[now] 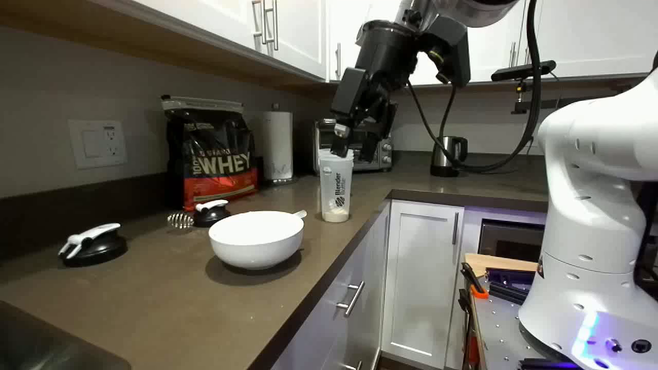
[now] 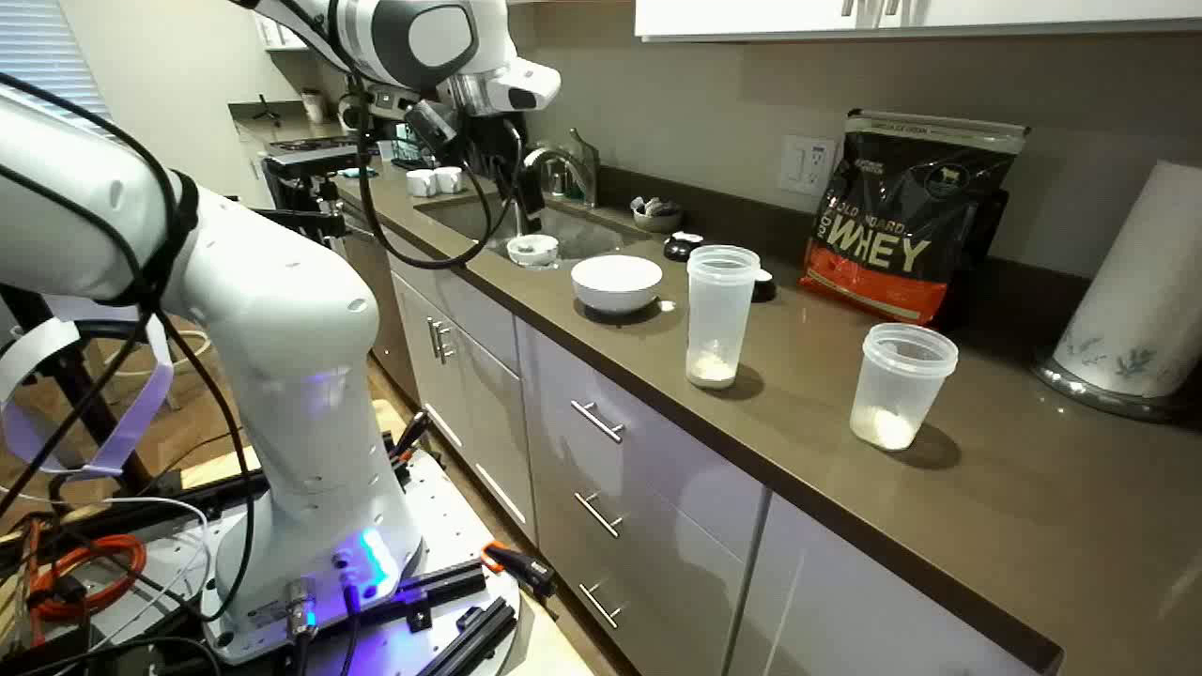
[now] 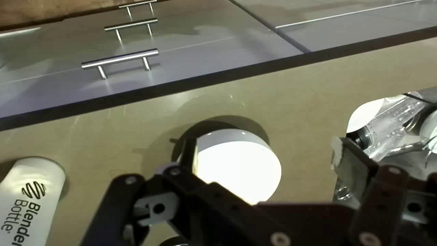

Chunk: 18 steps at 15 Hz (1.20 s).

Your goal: Put the silver object in the right most container

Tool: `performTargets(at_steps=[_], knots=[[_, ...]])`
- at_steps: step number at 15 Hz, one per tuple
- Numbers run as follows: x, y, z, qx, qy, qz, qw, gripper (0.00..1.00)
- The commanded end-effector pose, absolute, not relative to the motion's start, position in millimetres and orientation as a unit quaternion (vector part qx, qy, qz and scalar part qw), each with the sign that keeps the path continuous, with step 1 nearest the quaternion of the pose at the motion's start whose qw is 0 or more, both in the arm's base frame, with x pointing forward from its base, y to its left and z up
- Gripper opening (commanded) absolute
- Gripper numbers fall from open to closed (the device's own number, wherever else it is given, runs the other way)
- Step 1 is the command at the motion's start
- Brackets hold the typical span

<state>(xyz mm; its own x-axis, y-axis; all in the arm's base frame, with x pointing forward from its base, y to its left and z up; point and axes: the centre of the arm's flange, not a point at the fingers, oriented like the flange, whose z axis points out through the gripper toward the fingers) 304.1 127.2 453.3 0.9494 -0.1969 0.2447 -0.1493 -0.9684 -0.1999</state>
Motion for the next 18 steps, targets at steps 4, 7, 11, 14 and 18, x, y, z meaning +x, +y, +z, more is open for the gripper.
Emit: performTargets(at_steps=[4,7,11,14,18], knots=[[303,126,445,-0.985,0.09,-0.123,0.086,1.0],[303,126,445,-0.985,0.09,-0.123,0.086,1.0],[303,126,445,-0.985,0.09,-0.123,0.086,1.0],[316,129,441,-0.985,0.084,-0.121,0.085,1.0],[348,141,437,-0.986,0.071,-0.128,0.083,1.0]])
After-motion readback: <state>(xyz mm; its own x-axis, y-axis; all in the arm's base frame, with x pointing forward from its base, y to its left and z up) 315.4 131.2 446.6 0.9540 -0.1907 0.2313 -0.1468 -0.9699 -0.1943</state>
